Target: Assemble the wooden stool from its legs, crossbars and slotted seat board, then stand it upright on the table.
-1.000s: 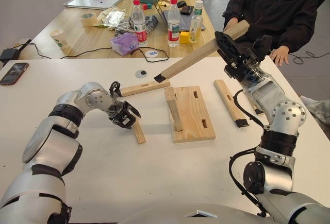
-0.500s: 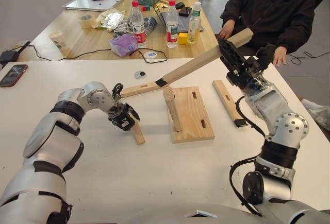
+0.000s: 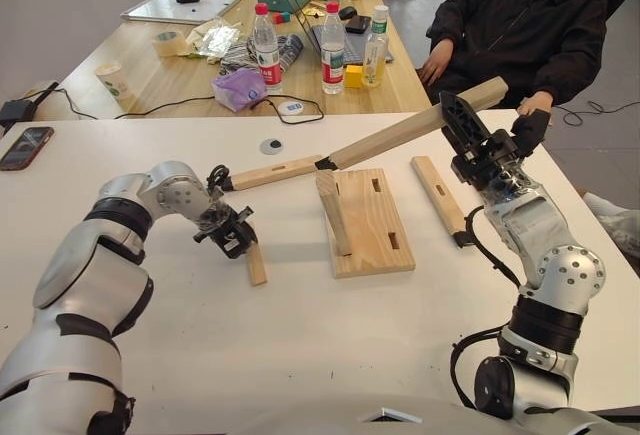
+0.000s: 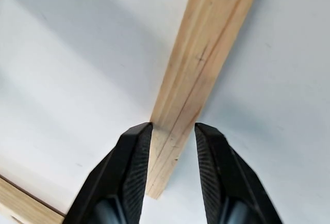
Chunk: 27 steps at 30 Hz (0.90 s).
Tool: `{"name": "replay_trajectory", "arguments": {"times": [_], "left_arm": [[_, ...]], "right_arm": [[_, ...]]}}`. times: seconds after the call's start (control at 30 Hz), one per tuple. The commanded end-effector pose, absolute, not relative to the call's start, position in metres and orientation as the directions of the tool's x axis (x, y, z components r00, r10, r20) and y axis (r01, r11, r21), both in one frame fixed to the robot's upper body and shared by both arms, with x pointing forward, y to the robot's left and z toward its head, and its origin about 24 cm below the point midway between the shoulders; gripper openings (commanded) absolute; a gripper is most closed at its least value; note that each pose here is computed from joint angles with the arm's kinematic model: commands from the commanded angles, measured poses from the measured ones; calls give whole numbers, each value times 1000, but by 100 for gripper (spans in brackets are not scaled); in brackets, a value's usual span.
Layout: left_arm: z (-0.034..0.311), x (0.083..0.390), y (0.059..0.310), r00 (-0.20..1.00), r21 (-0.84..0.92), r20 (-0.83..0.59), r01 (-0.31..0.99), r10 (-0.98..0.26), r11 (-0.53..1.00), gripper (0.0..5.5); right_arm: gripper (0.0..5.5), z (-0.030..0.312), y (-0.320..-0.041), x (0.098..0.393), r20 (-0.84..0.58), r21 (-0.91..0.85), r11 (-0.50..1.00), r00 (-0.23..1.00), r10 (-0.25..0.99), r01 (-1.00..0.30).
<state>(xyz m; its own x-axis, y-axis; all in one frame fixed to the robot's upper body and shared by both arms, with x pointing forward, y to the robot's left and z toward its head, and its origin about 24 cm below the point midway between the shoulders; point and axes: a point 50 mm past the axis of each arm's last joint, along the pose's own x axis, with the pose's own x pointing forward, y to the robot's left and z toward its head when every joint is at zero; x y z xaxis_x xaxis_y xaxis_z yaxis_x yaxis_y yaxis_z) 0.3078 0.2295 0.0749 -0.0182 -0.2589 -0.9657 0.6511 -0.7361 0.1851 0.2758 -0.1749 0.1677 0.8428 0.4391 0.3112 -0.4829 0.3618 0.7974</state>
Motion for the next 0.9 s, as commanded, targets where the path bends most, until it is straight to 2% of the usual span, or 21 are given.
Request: {"name": "replay_trajectory", "arguments": {"times": [0.03, 0.37, 0.5, 0.67, 0.9], "left_arm": [[37, 262, 281, -287, -234, -957, 667, 46, -707, 147], [28, 250, 289, -313, -242, -950, 706, 13, -666, 147], [26, 248, 290, -297, -221, -955, 725, -6, -652, 204], [25, 251, 288, -272, -195, -962, 738, -20, -646, 208], [50, 267, 286, -215, -142, -976, 728, -26, -671, 208]], "right_arm": [[206, 172, -177, 275, 319, 781, 382, 841, 437, -494], [206, 174, -178, 277, 321, 774, 392, 841, 435, -498], [206, 174, -179, 277, 315, 773, 394, 840, 442, -498], [206, 174, -179, 278, 318, 772, 394, 840, 439, -498], [206, 174, -179, 277, 323, 770, 394, 840, 436, -501]]}}
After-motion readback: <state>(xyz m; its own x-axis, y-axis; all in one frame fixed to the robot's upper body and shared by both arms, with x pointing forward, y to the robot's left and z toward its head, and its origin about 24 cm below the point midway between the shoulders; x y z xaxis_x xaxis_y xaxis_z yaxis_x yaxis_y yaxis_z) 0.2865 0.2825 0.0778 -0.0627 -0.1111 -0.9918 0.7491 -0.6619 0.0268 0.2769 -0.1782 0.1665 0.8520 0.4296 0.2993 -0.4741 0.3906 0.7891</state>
